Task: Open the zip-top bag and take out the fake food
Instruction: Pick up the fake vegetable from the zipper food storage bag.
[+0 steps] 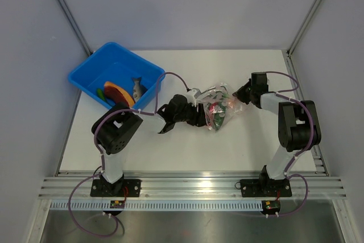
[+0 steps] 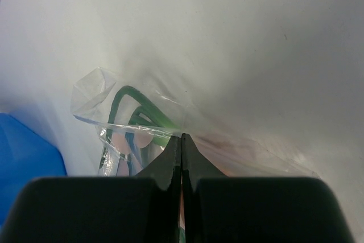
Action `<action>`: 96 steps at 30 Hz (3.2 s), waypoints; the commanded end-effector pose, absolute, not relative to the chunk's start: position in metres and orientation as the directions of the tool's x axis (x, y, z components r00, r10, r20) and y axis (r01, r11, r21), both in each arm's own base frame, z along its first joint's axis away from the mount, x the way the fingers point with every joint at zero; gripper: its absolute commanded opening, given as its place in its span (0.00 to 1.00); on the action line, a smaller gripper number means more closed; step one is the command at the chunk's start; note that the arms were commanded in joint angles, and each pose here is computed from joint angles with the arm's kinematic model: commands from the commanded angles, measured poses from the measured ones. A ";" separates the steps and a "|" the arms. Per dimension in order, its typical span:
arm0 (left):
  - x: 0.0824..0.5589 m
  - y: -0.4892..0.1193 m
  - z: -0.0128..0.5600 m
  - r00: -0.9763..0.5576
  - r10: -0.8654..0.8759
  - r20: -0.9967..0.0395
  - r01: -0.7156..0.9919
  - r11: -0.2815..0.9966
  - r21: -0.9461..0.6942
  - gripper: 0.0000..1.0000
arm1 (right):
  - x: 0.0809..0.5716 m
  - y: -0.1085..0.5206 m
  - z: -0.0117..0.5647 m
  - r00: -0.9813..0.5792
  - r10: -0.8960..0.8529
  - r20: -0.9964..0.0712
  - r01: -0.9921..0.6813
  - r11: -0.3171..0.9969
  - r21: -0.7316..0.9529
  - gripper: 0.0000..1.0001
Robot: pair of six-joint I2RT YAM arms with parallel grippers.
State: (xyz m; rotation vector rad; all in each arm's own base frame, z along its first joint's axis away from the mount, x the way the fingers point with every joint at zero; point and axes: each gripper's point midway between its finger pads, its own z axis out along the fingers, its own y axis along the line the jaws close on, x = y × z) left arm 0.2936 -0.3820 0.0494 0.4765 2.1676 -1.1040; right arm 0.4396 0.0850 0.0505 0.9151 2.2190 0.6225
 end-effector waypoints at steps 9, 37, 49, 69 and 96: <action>0.311 -0.389 0.042 -0.689 0.070 -0.721 0.569 0.668 -0.479 0.58 | 0.444 0.087 0.058 -0.533 0.753 -0.386 0.408 0.629 0.662 0.00; 0.320 -0.383 0.079 -0.622 0.035 -0.783 0.599 0.665 -0.446 0.63 | 0.388 0.094 0.148 -0.506 0.608 -0.612 0.335 0.792 0.510 0.70; 0.319 -0.386 0.088 -0.612 0.031 -0.791 0.618 0.643 -0.453 0.63 | 0.345 0.087 0.124 -0.495 0.677 -0.545 0.441 0.736 0.514 0.85; 0.321 -0.390 0.075 -0.621 0.032 -0.783 0.611 0.645 -0.459 0.65 | 0.361 0.132 0.066 -0.584 0.685 -0.436 0.432 0.716 0.548 0.78; 0.335 -0.385 0.035 -0.666 0.127 -0.735 0.533 0.770 -0.350 0.51 | 0.354 0.142 0.059 -0.582 0.687 -0.435 0.422 0.712 0.561 0.07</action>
